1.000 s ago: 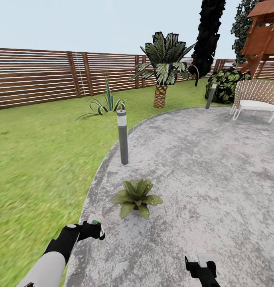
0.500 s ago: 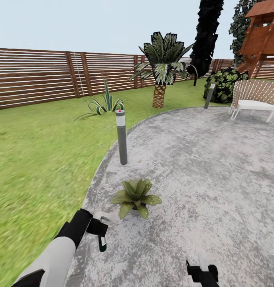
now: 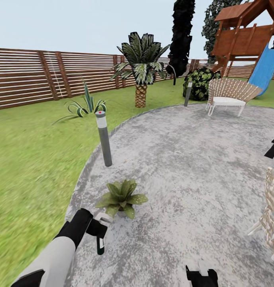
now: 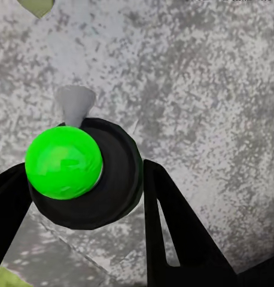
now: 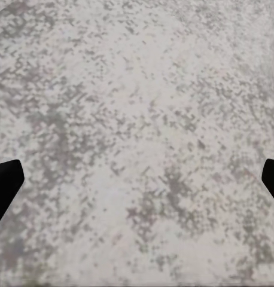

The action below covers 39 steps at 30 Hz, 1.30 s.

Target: Pick up the pesticide atomizer in the garden and spray insectifuge to fully cover both potted plants in the garden.

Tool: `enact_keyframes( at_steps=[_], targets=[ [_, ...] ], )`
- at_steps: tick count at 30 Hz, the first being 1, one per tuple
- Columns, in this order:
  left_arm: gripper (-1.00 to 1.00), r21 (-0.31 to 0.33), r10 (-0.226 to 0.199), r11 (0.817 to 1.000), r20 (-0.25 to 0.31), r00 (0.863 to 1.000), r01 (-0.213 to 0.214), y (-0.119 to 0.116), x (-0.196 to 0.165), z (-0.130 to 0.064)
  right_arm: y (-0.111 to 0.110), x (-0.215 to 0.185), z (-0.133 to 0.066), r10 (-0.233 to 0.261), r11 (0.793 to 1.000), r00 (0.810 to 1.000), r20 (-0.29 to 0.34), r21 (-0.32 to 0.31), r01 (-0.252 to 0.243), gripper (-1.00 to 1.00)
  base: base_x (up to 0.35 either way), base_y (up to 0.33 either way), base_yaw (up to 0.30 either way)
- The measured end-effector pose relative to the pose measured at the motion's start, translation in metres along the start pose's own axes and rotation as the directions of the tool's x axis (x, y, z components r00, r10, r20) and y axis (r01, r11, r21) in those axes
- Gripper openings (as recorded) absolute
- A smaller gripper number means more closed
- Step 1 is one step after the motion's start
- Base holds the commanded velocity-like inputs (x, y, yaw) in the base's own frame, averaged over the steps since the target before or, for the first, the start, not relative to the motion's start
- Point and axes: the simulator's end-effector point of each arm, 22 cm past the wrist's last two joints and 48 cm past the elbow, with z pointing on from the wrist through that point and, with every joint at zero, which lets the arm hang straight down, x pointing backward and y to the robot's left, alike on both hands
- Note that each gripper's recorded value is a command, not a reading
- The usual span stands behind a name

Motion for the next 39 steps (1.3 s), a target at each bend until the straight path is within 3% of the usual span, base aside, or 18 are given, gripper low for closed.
enact_keyframes(
  at_steps=[2, 3, 4, 5, 10, 28, 30, 33, 35, 39],
  targets=[
    [-1.0, -0.001, 0.0, 1.0, -0.001, 1.0, 0.0, 0.0, 0.0, 0.0, 0.0, 0.0, 0.0, 0.0, 1.0, 1.0, -0.001, 0.0, 0.0, 1.0, 0.142, 0.068, -0.028],
    [-1.0, -0.01, 0.03, 1.0, -0.015, 0.999, -0.03, -0.001, -0.001, -0.001, 0.0, 0.0, 0.0, -0.001, 1.0, 1.0, -0.001, -0.001, 0.001, 1.0, 0.014, 0.007, -0.002],
    [-1.0, -0.03, 0.054, 0.998, -0.06, 0.997, -0.056, -0.002, 0.0, -0.004, 0.0, 0.0, 0.0, -0.001, 1.0, 1.0, -0.001, -0.001, 0.001, 1.0, 0.002, 0.001, 0.0],
    [-1.0, -0.061, 0.027, 0.998, -0.105, 0.994, -0.033, 0.005, -0.011, -0.019, 0.001, 0.005, -0.001, -0.002, 1.0, 1.0, -0.01, -0.003, 0.002, 1.0, 0.0, 0.0, 0.0],
    [-1.0, -0.053, 0.011, 0.998, -0.09, 0.996, -0.016, 0.007, -0.033, -0.033, 0.004, 0.015, -0.003, -0.002, 1.0, 0.999, -0.032, -0.011, 0.002, 1.0, 0.0, 0.0, 0.0],
    [-1.0, -0.037, 0.017, 0.999, -0.107, 0.994, -0.021, 0.002, -0.025, -0.029, 0.0, 0.016, -0.003, -0.009, 1.0, 0.999, -0.034, -0.006, 0.009, 1.0, 0.151, 0.142, 0.0],
    [-1.0, -0.012, 0.019, 1.0, -0.106, 0.994, -0.02, -0.005, -0.026, -0.029, 0.0, 0.016, -0.003, -0.009, 1.0, 0.999, -0.033, -0.006, 0.009, 1.0, 0.034, 0.028, 0.0],
    [-1.0, 0.057, 0.084, 0.995, -0.129, 0.988, -0.078, -0.025, -0.024, -0.03, 0.0, 0.017, -0.003, -0.01, 1.0, 0.999, -0.035, -0.007, 0.01, 1.0, 0.007, 0.006, 0.0],
    [-1.0, 0.081, 0.164, 0.985, -0.16, 0.974, -0.152, -0.037, -0.018, -0.029, 0.0, 0.017, -0.003, -0.01, 1.0, 0.999, -0.035, -0.007, 0.01, 1.0, 0.001, 0.001, 0.0],
    [-1.0, 0.068, 0.173, 0.984, -0.193, 0.966, -0.163, -0.023, -0.002, -0.027, 0.0, 0.017, -0.003, -0.01, 1.0, 0.999, -0.036, -0.007, 0.01, 1.0, 0.0, 0.0, 0.0]
  ],
)
